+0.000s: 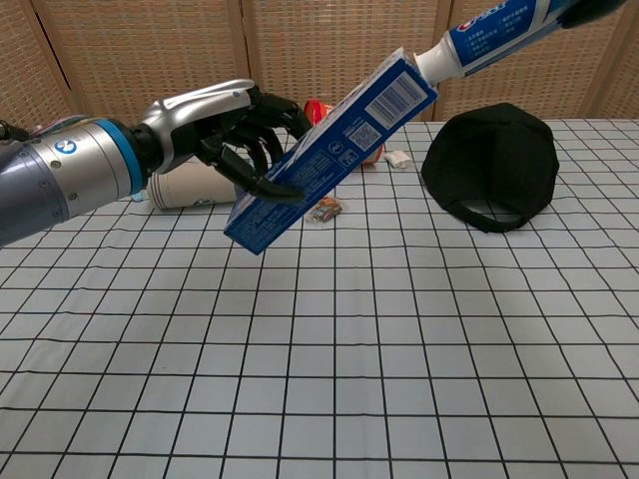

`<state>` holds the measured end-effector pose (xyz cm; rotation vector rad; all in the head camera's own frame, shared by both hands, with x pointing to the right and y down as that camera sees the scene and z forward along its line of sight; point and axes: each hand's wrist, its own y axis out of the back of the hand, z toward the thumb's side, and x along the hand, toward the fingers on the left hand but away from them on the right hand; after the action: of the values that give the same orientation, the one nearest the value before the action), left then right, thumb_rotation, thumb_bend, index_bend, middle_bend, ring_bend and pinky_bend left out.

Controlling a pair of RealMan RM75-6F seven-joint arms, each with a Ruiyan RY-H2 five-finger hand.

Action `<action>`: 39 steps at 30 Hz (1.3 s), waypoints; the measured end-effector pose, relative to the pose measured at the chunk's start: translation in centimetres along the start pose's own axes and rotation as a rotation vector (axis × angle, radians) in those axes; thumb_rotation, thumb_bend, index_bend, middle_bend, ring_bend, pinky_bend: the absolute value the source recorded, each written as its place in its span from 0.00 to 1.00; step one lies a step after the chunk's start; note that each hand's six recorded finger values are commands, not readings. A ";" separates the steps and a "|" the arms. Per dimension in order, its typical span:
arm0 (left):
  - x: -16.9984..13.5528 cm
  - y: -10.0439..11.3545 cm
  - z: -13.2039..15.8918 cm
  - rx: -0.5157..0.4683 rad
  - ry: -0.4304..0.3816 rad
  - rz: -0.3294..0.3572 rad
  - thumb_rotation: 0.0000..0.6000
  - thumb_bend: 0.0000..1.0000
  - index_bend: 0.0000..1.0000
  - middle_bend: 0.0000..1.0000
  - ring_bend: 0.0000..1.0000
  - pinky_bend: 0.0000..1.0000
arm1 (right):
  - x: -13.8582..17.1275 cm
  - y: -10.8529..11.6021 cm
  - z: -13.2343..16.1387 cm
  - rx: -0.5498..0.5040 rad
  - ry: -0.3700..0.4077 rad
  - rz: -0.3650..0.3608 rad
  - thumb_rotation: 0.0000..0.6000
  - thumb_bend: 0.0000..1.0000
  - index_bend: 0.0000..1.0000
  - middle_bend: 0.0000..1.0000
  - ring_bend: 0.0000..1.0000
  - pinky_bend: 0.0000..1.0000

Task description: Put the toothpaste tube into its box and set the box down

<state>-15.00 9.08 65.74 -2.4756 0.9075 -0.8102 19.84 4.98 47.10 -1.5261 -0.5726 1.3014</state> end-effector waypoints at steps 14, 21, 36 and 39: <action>1.0 0.1 2.1 0.026 -0.014 0.001 1.00 0.22 0.48 0.36 0.48 0.48 | 0.4 0.0 0.9 0.082 0.029 -0.027 1.00 0.72 0.71 0.67 0.57 0.56; 1.4 -0.1 3.0 0.002 -0.024 0.006 1.00 0.22 0.49 0.36 0.48 0.48 | 0.8 -0.1 2.3 0.157 0.072 -0.044 1.00 0.72 0.71 0.67 0.57 0.56; 1.5 -0.5 3.7 -0.083 -0.026 0.011 1.00 0.22 0.50 0.37 0.48 0.48 | 1.1 0.1 4.9 0.229 0.126 -0.103 1.00 0.44 0.38 0.33 0.37 0.52; 1.7 -0.5 3.7 -0.104 -0.024 0.011 1.00 0.22 0.51 0.38 0.48 0.48 | 1.3 0.5 5.3 0.250 0.138 -0.134 1.00 0.35 0.17 0.09 0.15 0.32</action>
<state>-11.37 8.90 63.84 -2.5614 0.9766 -0.7459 15.26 7.89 46.57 -1.3348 -0.4003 1.1111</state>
